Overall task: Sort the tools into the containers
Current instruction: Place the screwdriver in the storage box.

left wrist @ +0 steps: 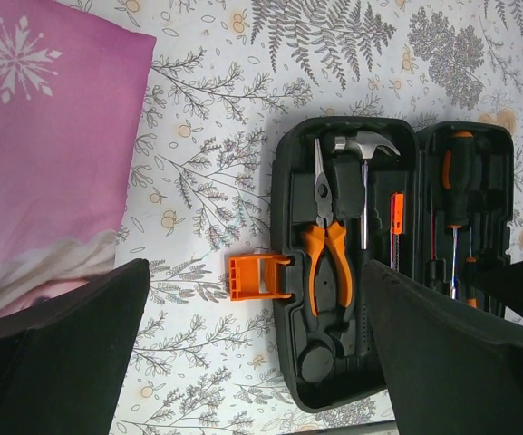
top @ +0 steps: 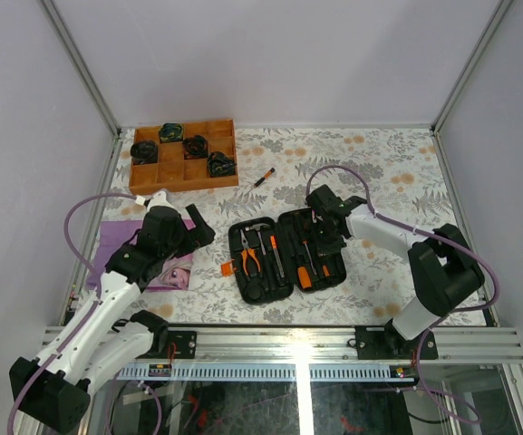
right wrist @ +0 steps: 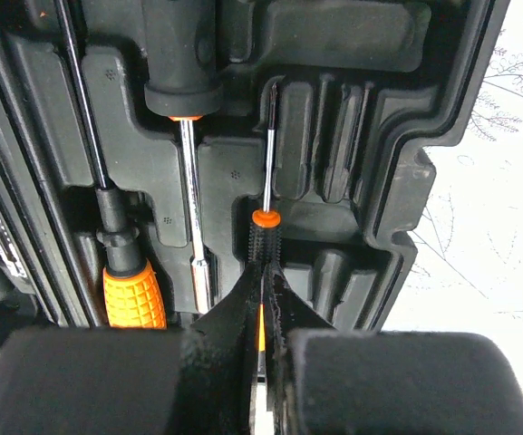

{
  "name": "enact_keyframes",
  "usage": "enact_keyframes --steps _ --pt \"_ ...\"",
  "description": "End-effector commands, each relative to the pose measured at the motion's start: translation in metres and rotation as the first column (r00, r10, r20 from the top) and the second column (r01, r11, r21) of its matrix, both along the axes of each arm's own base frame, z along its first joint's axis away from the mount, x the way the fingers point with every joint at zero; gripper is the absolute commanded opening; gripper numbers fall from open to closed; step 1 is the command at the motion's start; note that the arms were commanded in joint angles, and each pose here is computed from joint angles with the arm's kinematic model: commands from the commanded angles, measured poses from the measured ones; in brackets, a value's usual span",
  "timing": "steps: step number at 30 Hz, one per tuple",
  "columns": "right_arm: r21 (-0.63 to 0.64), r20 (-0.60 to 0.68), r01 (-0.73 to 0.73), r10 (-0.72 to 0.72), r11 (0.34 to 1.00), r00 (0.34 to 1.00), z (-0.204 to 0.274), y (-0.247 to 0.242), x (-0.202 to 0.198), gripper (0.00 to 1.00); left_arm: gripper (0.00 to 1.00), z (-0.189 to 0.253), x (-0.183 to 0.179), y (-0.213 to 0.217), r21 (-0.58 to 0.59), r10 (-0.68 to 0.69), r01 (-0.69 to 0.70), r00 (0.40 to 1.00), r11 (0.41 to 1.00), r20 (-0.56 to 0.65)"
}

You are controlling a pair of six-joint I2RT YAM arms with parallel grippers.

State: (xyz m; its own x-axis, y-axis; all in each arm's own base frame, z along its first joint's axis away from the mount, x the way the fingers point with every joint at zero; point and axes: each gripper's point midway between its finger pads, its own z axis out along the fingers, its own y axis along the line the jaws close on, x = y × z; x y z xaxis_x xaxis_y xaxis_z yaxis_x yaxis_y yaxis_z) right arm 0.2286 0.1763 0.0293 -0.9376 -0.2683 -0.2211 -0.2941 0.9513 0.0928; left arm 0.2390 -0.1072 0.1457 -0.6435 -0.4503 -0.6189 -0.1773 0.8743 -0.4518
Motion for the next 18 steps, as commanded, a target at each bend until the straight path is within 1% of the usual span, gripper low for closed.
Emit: enact_keyframes --steps 1,14,16,18 --pt "-0.056 -0.219 -0.011 -0.001 0.998 0.976 -0.053 -0.002 -0.047 0.0 1.0 0.021 0.011 -0.006 -0.007 -0.037 0.037 0.997 0.999 0.065" --pt "-0.15 -0.333 -0.018 -0.034 0.989 0.942 -0.098 -0.009 -0.087 0.0 1.0 0.018 0.015 -0.018 -0.047 -0.067 0.07 0.996 0.996 0.057" --pt "-0.152 -0.326 -0.012 -0.039 0.988 0.944 -0.101 -0.008 -0.089 0.0 1.0 0.019 0.016 -0.02 -0.055 -0.073 0.076 0.995 0.996 0.061" --pt "-0.147 -0.279 0.005 -0.046 0.989 0.959 -0.095 -0.007 -0.081 0.0 1.0 0.018 0.016 -0.02 -0.057 -0.076 0.08 0.995 0.995 0.063"
